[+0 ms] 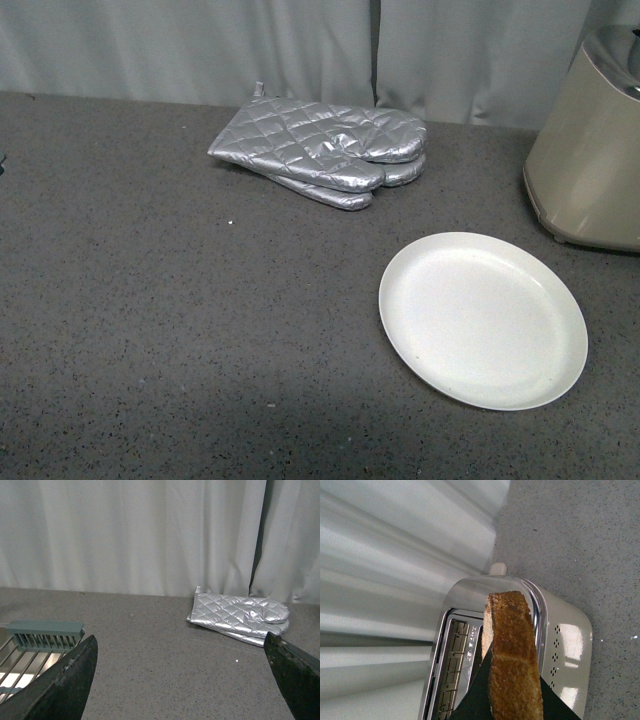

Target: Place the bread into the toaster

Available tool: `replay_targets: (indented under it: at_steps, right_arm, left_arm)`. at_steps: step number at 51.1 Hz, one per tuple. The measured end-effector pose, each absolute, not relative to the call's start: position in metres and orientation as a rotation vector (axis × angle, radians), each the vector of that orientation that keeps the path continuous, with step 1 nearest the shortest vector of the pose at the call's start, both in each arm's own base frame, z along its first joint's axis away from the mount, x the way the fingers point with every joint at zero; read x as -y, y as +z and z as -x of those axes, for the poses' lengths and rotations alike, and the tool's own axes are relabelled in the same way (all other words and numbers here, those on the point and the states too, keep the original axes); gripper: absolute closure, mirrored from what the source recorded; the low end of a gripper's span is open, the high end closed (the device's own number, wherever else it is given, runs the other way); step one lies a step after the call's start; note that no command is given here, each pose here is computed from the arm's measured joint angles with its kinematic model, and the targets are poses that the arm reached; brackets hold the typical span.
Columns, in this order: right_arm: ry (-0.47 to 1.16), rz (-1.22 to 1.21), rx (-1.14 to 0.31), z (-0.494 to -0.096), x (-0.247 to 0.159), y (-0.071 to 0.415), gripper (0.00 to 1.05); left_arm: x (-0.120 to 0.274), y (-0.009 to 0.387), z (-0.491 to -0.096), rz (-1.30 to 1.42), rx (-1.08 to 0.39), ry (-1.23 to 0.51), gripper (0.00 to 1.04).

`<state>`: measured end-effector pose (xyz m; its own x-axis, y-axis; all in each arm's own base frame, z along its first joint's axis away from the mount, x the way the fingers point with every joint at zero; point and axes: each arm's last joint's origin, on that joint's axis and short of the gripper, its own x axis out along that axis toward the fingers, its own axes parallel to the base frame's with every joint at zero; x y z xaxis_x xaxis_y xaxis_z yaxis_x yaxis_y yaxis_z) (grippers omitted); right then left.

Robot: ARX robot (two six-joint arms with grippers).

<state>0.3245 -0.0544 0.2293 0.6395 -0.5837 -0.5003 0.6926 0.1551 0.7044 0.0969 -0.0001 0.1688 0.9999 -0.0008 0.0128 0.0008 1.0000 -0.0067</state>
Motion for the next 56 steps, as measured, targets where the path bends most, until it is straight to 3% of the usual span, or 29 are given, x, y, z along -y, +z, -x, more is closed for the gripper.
replay_targets:
  at_steps: [21, 27, 44, 49, 51, 52, 56]
  right_arm:
    - [-0.982, -1.093, -0.149, -0.35, 0.05, 0.237, 1.01]
    - [-0.981, -1.074, -0.181, -0.356, 0.044, 0.237, 0.75]
    - [-0.901, -1.026, -0.199, -0.356, 0.026, 0.26, 0.22]
    - [-0.768, -0.955, -0.138, -0.336, 0.008, 0.28, 0.08]
    - [-0.556, -0.894, -0.141, -0.32, 0.006, 0.286, 0.14]
    - [-0.369, -0.828, -0.128, -0.308, 0.003, 0.288, 0.19]
    - [-0.056, -0.531, -0.012, -0.258, 0.0, 0.28, 0.34]
  left_arm:
    - [0.0, 0.169, -0.097, 0.007, 0.013, -0.001, 0.07]
    - [0.0, 0.169, -0.097, 0.007, 0.013, -0.001, 0.07]
    - [0.0, 0.169, -0.097, 0.007, 0.013, -0.001, 0.07]
    - [0.0, 0.169, -0.097, 0.007, 0.013, -0.001, 0.07]
    - [0.0, 0.169, -0.097, 0.007, 0.013, -0.002, 0.07]
    - [0.0, 0.169, -0.097, 0.007, 0.013, -0.002, 0.07]
    - [0.0, 0.169, -0.097, 0.007, 0.013, -0.001, 0.07]
